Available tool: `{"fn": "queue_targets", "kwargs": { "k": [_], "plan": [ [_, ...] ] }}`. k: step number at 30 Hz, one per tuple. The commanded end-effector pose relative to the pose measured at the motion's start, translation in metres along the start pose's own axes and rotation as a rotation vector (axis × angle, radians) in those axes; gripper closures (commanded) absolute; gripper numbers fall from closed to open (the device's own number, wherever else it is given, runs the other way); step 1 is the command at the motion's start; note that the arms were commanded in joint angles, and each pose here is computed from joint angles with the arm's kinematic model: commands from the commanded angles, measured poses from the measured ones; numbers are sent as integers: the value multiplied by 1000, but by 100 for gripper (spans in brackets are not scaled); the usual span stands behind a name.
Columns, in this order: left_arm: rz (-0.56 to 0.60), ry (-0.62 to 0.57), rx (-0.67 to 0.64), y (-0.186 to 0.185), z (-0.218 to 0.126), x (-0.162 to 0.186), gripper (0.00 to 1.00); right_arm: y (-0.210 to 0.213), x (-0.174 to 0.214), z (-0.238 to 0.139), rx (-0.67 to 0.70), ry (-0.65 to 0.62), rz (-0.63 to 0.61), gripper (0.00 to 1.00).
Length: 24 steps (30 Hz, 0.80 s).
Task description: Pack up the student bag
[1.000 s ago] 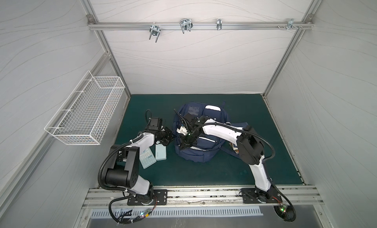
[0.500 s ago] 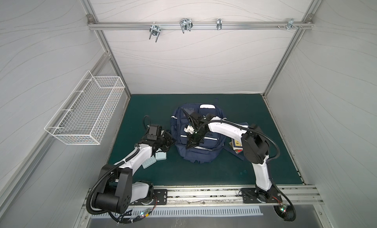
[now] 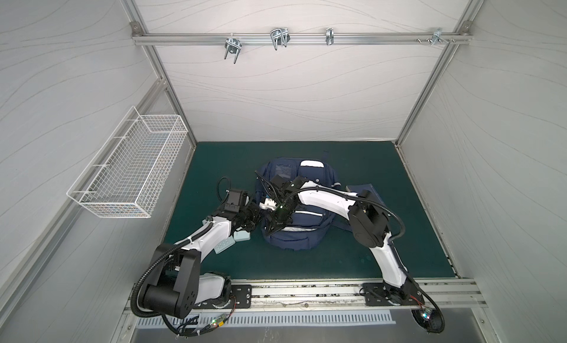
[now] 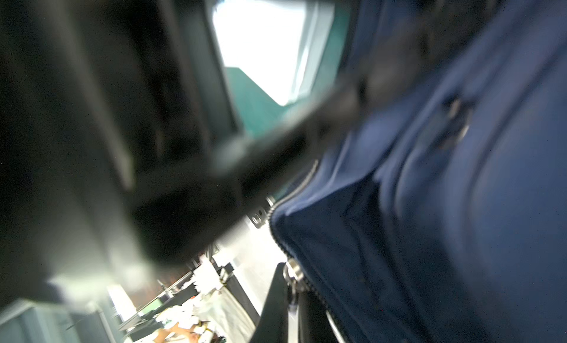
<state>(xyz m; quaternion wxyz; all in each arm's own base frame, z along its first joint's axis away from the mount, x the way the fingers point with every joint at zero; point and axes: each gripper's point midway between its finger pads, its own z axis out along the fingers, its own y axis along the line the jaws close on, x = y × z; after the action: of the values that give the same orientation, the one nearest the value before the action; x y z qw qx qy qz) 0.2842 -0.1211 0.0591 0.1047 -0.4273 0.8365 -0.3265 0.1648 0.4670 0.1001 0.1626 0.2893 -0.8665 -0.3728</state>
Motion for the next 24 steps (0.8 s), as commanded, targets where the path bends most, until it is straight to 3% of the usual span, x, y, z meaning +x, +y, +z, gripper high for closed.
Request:
{"fn": "queue_targets", "kwargs": {
  "k": [1,8,11,12,14,17,20,24],
  "plan": [
    [-2,84,49,-11,-5,23,100,21,-30,-17,-92,-69,-71,100],
    [6,30,53,-4,-18,21,100,-6,-17,-38,0,-124,-9,98],
    [25,47,45,-7,-15,21,100,-5,7,-44,67,-127,-11,64],
    [45,59,42,-10,-14,22,100,-7,15,-51,116,-143,-17,42],
    [113,61,9,-15,-17,20,100,-11,28,-69,200,-191,-17,39],
    [226,39,-41,-20,-28,16,77,-28,47,-112,336,-317,28,32],
    [356,-6,-61,-31,-47,13,59,-60,71,-149,412,-406,176,29],
    [559,-42,-80,-51,-71,19,53,-107,99,-171,407,-487,375,30]
  ]
}}
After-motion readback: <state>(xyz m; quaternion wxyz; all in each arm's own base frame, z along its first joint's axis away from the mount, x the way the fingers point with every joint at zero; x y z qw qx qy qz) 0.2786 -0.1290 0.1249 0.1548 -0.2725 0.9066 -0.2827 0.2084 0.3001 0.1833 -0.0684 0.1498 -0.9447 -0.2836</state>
